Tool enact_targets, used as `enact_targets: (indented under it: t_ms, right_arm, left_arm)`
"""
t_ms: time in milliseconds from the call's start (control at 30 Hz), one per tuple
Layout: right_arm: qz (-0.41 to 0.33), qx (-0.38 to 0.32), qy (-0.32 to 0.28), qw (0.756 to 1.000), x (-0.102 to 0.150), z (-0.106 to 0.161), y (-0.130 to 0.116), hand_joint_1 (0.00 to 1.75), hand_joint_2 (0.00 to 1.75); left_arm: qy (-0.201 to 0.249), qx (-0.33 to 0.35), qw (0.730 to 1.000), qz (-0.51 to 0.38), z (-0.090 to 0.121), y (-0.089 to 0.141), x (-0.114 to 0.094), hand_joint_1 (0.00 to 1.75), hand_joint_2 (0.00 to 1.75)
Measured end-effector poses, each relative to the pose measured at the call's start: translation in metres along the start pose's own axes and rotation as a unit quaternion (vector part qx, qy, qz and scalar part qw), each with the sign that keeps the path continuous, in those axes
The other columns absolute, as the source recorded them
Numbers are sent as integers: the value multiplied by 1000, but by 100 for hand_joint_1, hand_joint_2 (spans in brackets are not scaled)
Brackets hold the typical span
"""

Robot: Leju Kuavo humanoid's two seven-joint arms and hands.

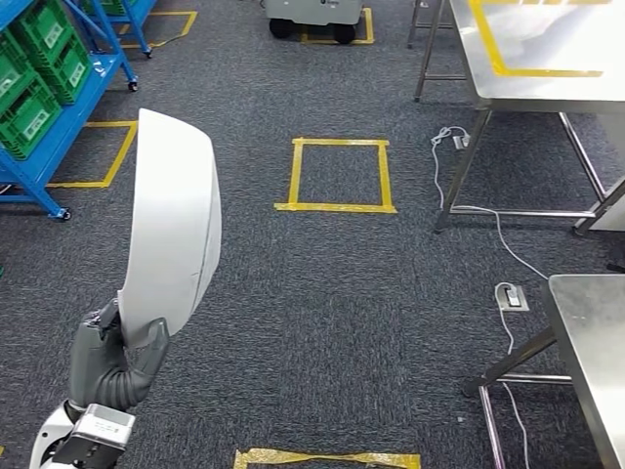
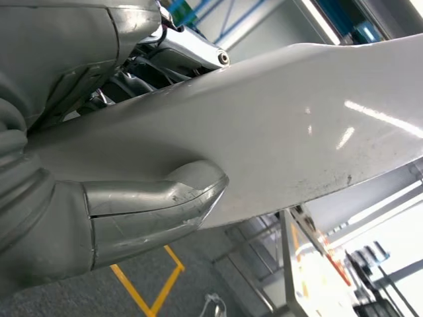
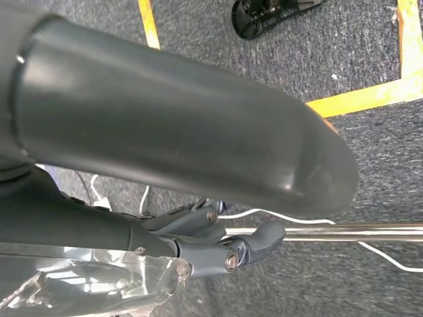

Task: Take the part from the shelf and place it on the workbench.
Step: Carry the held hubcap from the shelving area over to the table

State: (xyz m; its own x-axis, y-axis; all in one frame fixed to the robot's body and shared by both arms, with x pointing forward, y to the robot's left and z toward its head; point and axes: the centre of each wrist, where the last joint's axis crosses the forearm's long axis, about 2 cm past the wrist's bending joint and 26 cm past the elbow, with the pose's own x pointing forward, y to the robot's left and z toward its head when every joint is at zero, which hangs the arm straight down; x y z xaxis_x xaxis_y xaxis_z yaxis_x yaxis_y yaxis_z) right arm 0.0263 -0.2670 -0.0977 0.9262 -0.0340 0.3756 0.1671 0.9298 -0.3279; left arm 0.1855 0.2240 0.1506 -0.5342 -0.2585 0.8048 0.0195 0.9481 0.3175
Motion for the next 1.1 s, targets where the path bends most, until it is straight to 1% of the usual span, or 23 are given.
enact_targets:
  t_ms: [400, 933, 1100]
  right_arm:
    - [-2, -4, 6, 1000, -4, 1, -2, 0, 0]
    - [-5, -4, 4, 1000, -2, 0, -1, 0, 0]
    - [-6, -2, 3, 1000, -1, 0, -1, 0, 0]
  left_arm:
    - [-8, -5, 1000, 4, -2, -2, 1, 175, 175]
    - [-18, -7, 1000, 17, -2, -3, 0, 175, 175]
    - [-15, -12, 1000, 17, 1, -2, -2, 175, 175]
